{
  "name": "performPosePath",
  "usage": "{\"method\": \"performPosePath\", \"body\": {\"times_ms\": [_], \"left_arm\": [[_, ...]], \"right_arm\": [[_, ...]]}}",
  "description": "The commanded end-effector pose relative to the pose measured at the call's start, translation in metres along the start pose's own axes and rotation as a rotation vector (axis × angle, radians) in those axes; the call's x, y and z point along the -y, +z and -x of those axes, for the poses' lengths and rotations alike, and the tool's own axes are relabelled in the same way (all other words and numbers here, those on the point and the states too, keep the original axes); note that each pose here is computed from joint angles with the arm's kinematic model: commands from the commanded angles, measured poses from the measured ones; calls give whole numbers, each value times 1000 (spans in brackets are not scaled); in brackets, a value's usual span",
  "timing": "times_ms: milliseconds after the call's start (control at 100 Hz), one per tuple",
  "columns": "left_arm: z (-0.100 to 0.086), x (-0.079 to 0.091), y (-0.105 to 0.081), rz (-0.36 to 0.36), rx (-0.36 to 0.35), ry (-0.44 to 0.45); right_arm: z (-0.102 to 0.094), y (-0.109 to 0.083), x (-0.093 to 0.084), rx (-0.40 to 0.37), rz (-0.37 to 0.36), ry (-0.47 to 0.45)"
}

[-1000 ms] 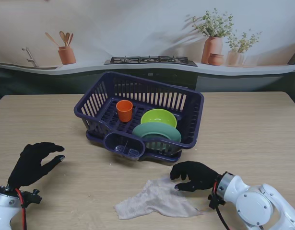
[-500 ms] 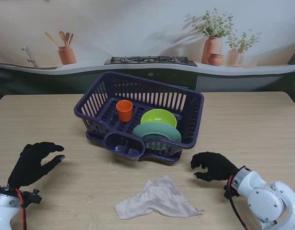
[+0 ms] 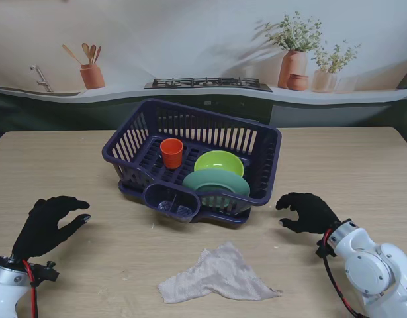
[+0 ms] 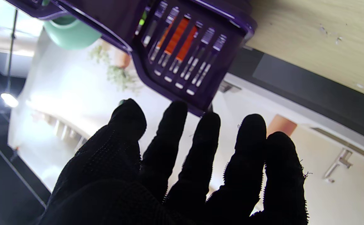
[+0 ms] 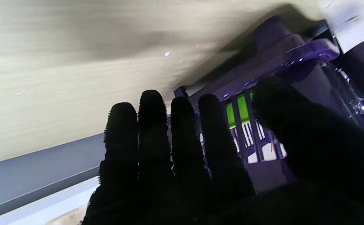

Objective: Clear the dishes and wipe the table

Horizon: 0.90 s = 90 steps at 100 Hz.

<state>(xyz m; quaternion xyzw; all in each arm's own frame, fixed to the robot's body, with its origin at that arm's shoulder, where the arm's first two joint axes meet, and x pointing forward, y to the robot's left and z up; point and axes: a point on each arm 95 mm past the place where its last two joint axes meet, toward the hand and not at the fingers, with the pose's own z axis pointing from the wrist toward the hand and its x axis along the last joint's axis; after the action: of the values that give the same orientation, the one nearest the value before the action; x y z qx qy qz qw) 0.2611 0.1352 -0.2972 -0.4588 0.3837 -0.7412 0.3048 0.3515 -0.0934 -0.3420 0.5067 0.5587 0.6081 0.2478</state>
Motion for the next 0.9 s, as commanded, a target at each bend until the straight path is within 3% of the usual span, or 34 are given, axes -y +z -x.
{"method": "performPosePath", "body": {"times_ms": [0, 430, 890], "left_arm": [[-3, 0, 0, 15, -7, -6], [-12, -6, -6, 108, 27, -6], [-21, -10, -16, 241, 78, -35]], "right_arm": [[4, 0, -1, 12, 3, -2], [20, -1, -2, 45, 27, -44], [22, -3, -2, 53, 25, -65]]}}
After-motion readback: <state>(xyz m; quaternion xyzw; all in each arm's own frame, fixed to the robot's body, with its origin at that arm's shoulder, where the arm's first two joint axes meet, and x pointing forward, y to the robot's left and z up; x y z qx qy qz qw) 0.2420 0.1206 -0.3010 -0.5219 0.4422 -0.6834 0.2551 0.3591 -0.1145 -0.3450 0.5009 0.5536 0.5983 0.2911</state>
